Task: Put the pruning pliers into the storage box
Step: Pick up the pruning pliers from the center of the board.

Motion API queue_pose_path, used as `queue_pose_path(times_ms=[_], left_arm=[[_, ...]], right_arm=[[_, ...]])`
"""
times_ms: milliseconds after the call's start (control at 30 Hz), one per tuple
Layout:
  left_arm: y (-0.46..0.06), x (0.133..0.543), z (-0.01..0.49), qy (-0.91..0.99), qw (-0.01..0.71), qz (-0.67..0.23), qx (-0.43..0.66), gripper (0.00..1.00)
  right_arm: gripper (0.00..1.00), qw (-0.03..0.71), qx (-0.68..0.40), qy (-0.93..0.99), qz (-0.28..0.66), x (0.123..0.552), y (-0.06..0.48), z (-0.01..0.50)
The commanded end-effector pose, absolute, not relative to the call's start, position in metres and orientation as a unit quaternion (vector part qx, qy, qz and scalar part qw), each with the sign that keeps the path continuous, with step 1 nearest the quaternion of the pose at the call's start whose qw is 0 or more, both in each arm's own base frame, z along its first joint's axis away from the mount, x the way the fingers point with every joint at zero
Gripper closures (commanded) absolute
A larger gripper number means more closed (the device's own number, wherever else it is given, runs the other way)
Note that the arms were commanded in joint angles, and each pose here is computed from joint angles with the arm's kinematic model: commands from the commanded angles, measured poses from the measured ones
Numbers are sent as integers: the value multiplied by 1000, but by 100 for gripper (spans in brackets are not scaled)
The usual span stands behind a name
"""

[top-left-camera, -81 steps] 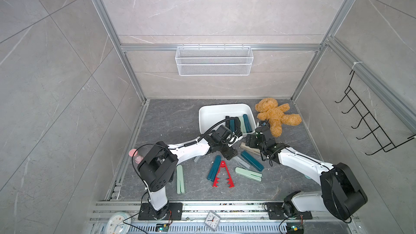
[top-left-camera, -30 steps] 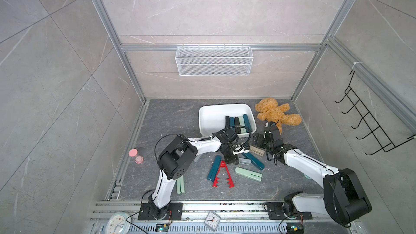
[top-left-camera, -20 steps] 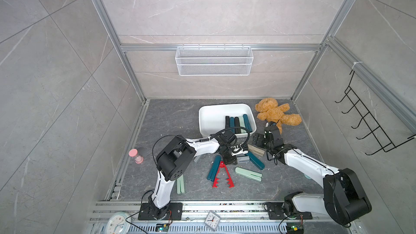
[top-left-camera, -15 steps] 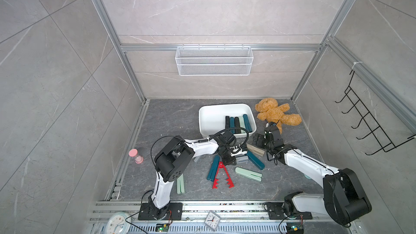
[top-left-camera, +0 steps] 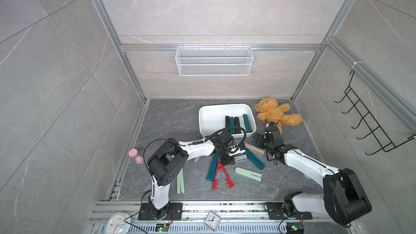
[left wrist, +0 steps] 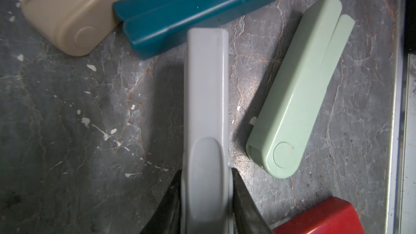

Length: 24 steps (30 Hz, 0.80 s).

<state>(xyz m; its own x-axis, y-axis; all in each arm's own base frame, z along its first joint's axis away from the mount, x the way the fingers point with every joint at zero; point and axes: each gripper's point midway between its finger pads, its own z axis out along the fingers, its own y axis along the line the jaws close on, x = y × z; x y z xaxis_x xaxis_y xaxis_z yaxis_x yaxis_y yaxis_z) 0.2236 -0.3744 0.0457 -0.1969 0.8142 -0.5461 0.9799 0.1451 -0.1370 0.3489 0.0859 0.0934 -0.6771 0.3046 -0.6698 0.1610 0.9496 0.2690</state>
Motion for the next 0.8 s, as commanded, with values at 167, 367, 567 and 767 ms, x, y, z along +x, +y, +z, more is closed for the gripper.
queue_pose_path(times_ms=[167, 367, 567, 767], left_arm=[[-379, 240, 93, 736, 248, -252, 578, 80], [-373, 242, 108, 745, 261, -255, 559, 80], [-367, 247, 133, 745, 295, -277, 531, 83], [-355, 262, 148, 757, 319, -288, 492, 85]], right_arm=[[13, 380, 125, 910, 106, 349, 89, 94], [12, 386, 121, 907, 115, 350, 91, 97], [12, 384, 120, 908, 118, 350, 93, 98], [13, 381, 111, 909, 130, 351, 98, 98]])
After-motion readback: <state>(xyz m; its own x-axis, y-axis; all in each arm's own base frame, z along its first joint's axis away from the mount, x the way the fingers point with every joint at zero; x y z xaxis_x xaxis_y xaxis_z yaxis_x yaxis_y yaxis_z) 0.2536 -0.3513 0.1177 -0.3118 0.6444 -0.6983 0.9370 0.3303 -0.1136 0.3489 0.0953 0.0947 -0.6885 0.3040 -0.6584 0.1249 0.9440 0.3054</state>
